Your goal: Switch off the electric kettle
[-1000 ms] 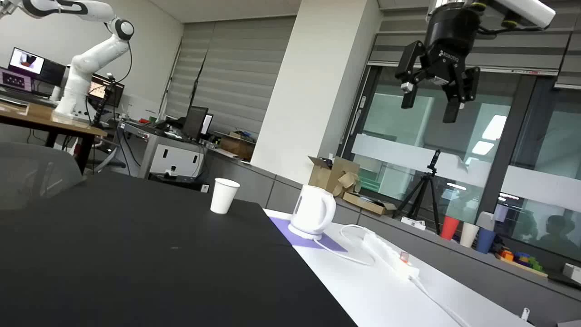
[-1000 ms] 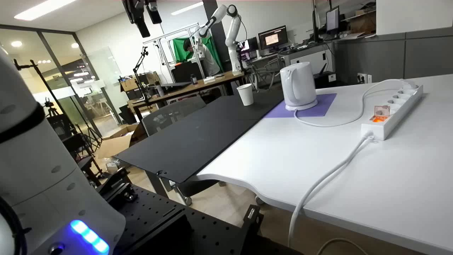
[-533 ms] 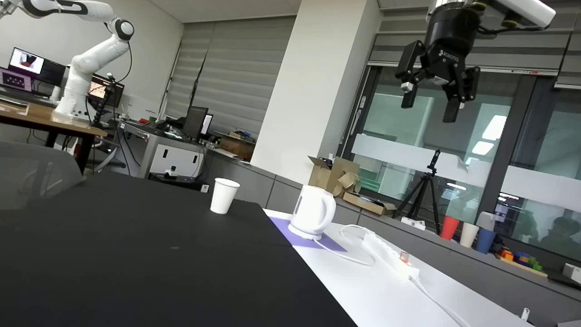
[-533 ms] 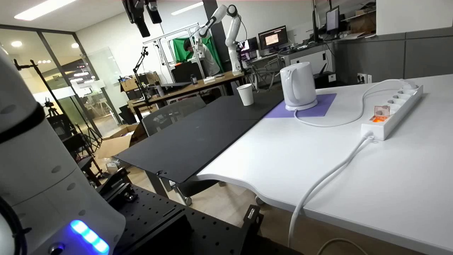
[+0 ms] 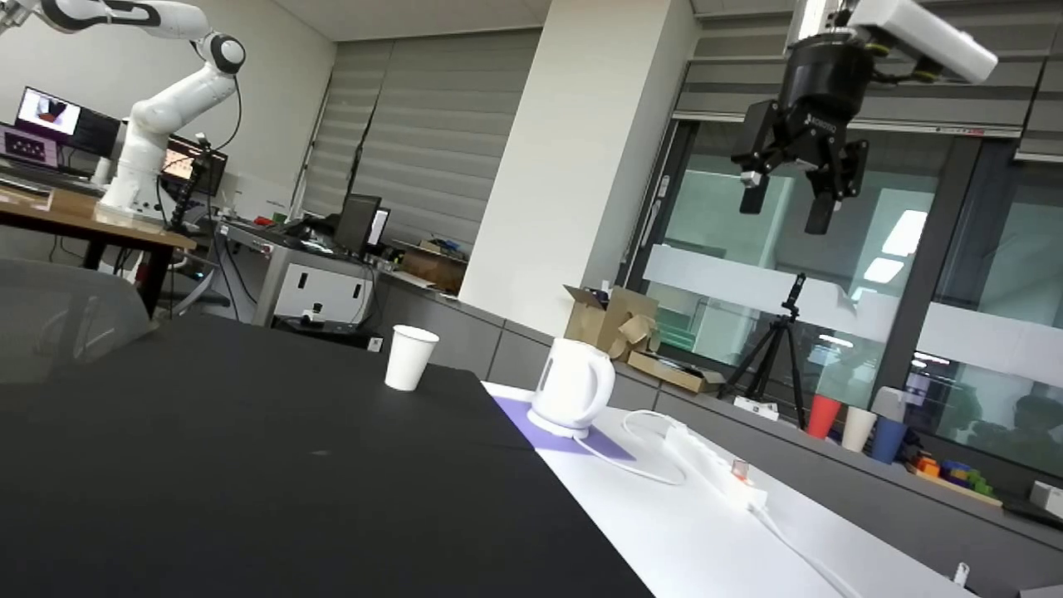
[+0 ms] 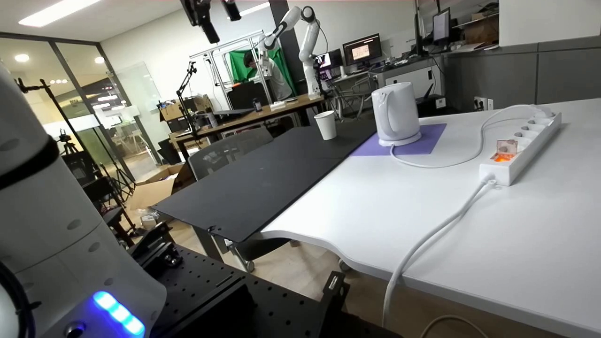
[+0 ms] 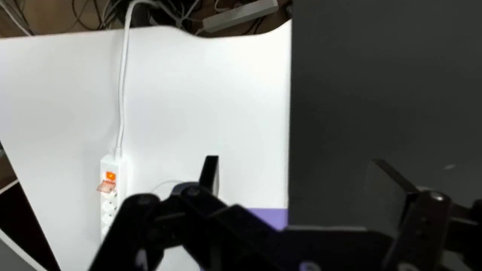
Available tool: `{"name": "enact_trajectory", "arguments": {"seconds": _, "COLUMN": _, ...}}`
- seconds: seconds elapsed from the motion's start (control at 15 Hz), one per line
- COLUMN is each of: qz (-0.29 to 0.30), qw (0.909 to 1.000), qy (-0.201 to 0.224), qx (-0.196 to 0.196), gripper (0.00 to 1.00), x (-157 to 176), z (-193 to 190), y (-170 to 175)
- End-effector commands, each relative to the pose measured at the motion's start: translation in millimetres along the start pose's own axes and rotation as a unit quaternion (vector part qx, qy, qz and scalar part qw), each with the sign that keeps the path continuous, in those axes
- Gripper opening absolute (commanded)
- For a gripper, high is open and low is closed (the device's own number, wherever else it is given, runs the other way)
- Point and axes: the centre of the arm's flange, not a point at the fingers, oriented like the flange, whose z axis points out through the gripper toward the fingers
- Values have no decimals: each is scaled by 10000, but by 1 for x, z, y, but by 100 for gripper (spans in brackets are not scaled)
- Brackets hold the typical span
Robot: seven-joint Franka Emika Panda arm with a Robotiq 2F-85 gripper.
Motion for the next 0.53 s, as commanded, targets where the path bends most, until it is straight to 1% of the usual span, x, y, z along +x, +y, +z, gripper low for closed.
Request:
{"name": "enact_trajectory", "arguments": {"seconds": 0.0, "qz": -313, "qw": 9995, "qy": 35, "qx": -95, "gripper": 100, "x": 72, "z": 18, "y": 56}}
{"name": "enact_trajectory", "arguments": {"seconds": 0.07, "qz": -386, "qw": 9992, "qy": 65, "qx": -72, "gripper": 75, "x": 87, "z": 26, "y": 69}}
{"name": "enact_trajectory", "arguments": {"seconds": 0.13, "qz": -380, "qw": 9992, "qy": 50, "qx": -55, "gripper": 74, "x": 105, "z": 34, "y": 81}}
{"name": "enact_trajectory", "arguments": {"seconds": 0.2, "qz": -365, "qw": 9993, "qy": 34, "qx": -15, "gripper": 68, "x": 122, "z": 43, "y": 91}}
{"name": "enact_trajectory", "arguments": {"seconds": 0.27, "qz": -347, "qw": 9994, "qy": 12, "qx": 4, "gripper": 59, "x": 140, "z": 50, "y": 99}}
{"name": "enact_trajectory", "arguments": {"seconds": 0.47, "qz": -250, "qw": 9996, "qy": -101, "qx": 5, "gripper": 38, "x": 194, "z": 66, "y": 122}}
